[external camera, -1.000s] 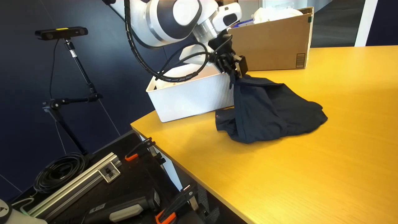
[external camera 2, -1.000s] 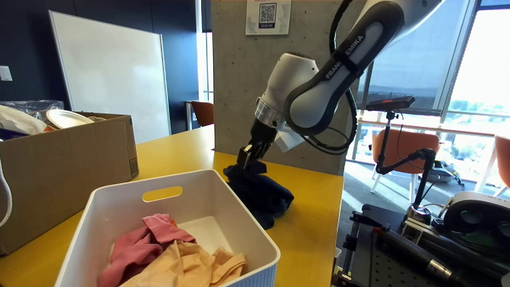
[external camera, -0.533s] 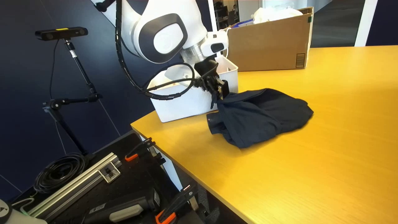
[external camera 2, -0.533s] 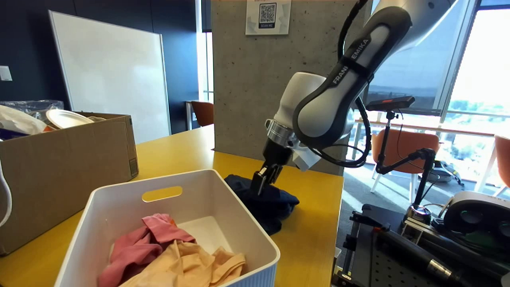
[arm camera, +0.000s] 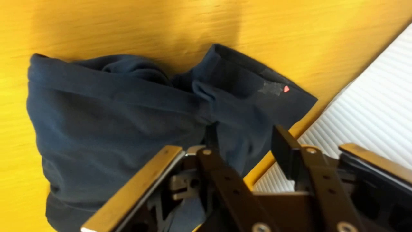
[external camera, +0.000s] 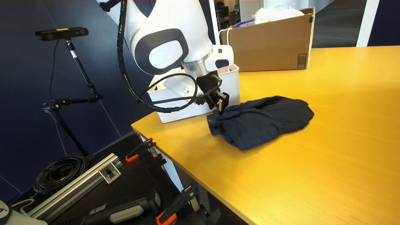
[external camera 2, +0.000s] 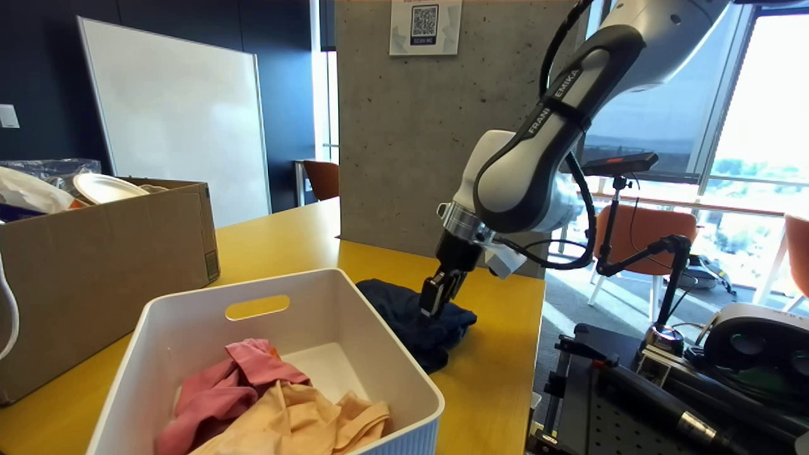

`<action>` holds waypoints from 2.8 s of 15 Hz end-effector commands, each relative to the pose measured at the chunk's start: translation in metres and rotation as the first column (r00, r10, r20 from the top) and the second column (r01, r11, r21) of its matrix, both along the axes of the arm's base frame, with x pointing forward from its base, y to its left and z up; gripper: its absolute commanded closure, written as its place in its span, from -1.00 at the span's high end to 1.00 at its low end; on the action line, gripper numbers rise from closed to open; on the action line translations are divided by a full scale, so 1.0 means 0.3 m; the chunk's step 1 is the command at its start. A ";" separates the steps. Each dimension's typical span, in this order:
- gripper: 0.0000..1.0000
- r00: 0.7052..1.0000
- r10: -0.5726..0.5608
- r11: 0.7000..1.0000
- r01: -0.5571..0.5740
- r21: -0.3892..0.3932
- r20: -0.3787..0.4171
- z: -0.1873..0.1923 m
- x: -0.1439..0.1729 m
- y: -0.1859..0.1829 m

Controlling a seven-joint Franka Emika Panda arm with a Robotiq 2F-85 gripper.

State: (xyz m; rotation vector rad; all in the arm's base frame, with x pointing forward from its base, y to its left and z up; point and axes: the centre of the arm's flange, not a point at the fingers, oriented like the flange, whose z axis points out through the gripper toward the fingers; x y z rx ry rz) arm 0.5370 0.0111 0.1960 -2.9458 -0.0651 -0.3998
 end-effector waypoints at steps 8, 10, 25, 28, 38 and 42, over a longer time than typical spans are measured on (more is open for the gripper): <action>1.00 0.996 -0.089 0.996 0.089 0.016 -0.014 0.194 -0.054 -0.338; 1.00 0.994 -0.100 0.995 0.101 0.005 -0.037 0.168 -0.018 -0.403; 1.00 0.977 -0.001 1.000 0.007 0.028 -0.212 -0.238 0.099 -0.224; 0.94 0.972 0.021 1.000 -0.016 0.023 -0.235 -0.282 0.084 -0.225; -0.63 0.969 0.020 0.999 -0.027 -0.022 -0.245 -0.233 0.003 -0.208; -0.99 0.968 -0.013 1.000 0.006 -0.028 -0.252 -0.131 -0.118 -0.238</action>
